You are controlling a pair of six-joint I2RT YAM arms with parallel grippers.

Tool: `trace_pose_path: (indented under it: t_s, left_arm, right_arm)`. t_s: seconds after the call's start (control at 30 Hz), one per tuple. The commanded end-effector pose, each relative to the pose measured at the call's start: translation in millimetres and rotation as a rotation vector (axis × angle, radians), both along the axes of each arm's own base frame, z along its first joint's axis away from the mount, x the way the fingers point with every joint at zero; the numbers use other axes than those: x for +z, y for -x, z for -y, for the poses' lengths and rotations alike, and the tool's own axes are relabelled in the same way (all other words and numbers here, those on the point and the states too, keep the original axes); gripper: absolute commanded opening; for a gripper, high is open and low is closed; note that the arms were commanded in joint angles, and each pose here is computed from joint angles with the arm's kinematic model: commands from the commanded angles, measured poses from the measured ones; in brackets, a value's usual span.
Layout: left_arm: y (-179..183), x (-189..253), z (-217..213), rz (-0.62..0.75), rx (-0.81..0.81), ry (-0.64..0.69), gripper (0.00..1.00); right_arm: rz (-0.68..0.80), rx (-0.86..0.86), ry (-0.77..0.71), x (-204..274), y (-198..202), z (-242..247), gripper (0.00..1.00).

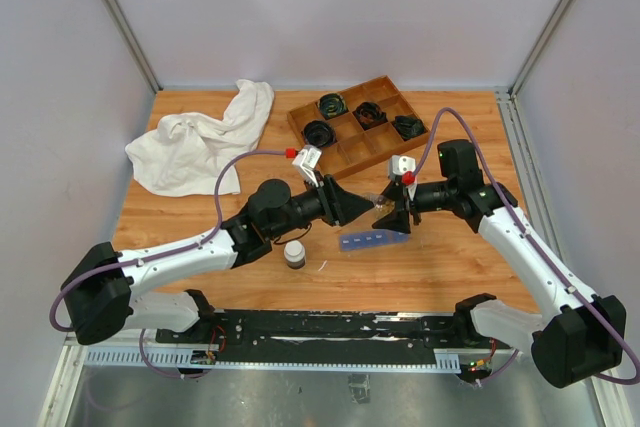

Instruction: Sort the pills into containers

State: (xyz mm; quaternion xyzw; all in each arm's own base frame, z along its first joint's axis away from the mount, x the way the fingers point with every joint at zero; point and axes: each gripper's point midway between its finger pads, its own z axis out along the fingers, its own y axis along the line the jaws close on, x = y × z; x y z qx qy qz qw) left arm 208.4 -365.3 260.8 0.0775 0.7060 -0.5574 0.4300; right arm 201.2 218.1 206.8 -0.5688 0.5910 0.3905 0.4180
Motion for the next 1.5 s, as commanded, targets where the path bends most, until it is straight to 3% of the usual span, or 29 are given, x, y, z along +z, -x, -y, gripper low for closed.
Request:
trace_pose_path:
  t_s: [0.0,0.5,0.6,0.73,0.87,0.97,1.07,1.23,1.47]
  left_arm:
    - [-10.7,32.9,1.5,0.036,0.035,0.078,0.55]
    - [-20.8,23.6,-6.5,0.065,0.098,0.014,0.86]
    - [-19.2,27.9,-8.4,0.108,0.093,0.012,0.88]
    - [-5.7,36.6,-15.0,0.248,0.042,0.021,0.98]
    - [9.0,39.9,-24.5,0.456,-0.025,-0.022,0.99]
    - [24.3,31.4,-28.7,0.689,-0.176,-0.113,0.99]
    - [28.7,23.3,-38.2,0.826,-0.267,-0.132,0.99]
    - [39.0,15.4,-35.7,0.968,-0.424,-0.116,0.99]
    - [17.1,7.5,-22.6,1.075,-0.404,-0.172,0.88]
  right_arm:
    - [0.018,0.038,-0.031,12.6,5.2,-3.5,0.01]
    - [0.018,0.038,-0.031,12.5,5.3,-3.5,0.01]
    - [0.019,0.038,-0.032,13.0,5.1,-3.5,0.01]
    - [0.019,0.04,-0.035,13.8,5.6,-3.4,0.01]
    - [0.018,0.041,-0.036,13.6,5.9,-3.6,0.01]
    - [0.016,0.043,-0.038,13.7,6.2,-3.7,0.01]
    - [0.02,0.044,-0.039,14.7,6.8,-3.7,0.01]
    - [-0.001,0.048,-0.037,10.1,5.2,-4.7,0.01]
    - [-0.003,0.053,-0.034,9.6,5.9,-4.7,0.01]
